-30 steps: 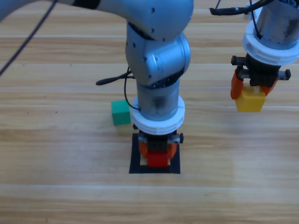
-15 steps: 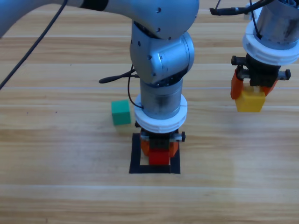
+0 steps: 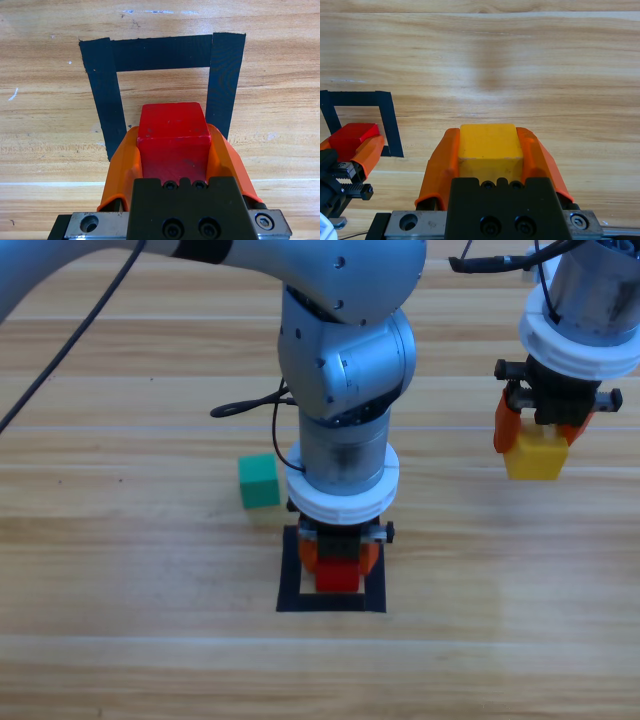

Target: Stack the blocks in the rectangular block: red at the bottom, yellow in the middle, green on top

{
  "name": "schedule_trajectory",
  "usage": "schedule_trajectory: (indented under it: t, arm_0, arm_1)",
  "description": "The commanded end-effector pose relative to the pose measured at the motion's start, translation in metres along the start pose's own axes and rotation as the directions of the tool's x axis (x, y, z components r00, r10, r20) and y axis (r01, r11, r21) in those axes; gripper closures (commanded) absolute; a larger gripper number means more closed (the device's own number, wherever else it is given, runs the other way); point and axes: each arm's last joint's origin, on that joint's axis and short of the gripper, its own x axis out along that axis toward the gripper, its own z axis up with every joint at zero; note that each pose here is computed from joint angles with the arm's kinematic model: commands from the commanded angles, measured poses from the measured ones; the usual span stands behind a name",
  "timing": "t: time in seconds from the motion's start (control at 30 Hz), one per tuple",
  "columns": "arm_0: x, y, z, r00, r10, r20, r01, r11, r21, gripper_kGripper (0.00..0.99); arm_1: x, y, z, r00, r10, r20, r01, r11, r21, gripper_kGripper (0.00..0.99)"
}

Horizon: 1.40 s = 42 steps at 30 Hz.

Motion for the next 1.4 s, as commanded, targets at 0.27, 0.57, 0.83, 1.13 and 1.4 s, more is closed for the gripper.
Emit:
schedule_trajectory:
  t: [0.27,0.57,0.83,1.13,1.4]
  arm_0:
    - [0.023,-0.014,-0.009,0.998,0.051,-0.022,-0.05,0.998,0.035,0.0]
    - [-0.007,-0.011,-0.009,1.0,0.02,0.011,-0.02,0.999,0.032,0.0]
    - [-0.138,0.022,-0.003,0.978,-0.12,0.172,0.11,0.992,0.062,0.0]
    - [-0.142,0.125,0.041,0.99,0.014,0.137,-0.018,0.999,0.029,0.0]
    - [-0.102,0.135,0.076,0.993,0.086,0.078,-0.094,0.989,0.11,0.0]
  arm_1:
    - [0.009,-0.005,0.002,0.999,-0.033,-0.025,0.033,0.999,-0.002,0.99]
    - [0.009,-0.005,0.002,0.999,-0.033,-0.022,0.033,0.999,-0.002,0.99]
    - [0.009,-0.006,0.003,0.999,-0.048,-0.006,0.048,0.999,0.005,0.99]
    - [-0.002,0.014,-0.016,0.996,-0.069,0.051,0.071,0.996,-0.049,0.99]
    - [-0.003,0.044,-0.041,1.0,-0.01,0.012,0.011,0.998,-0.067,0.99]
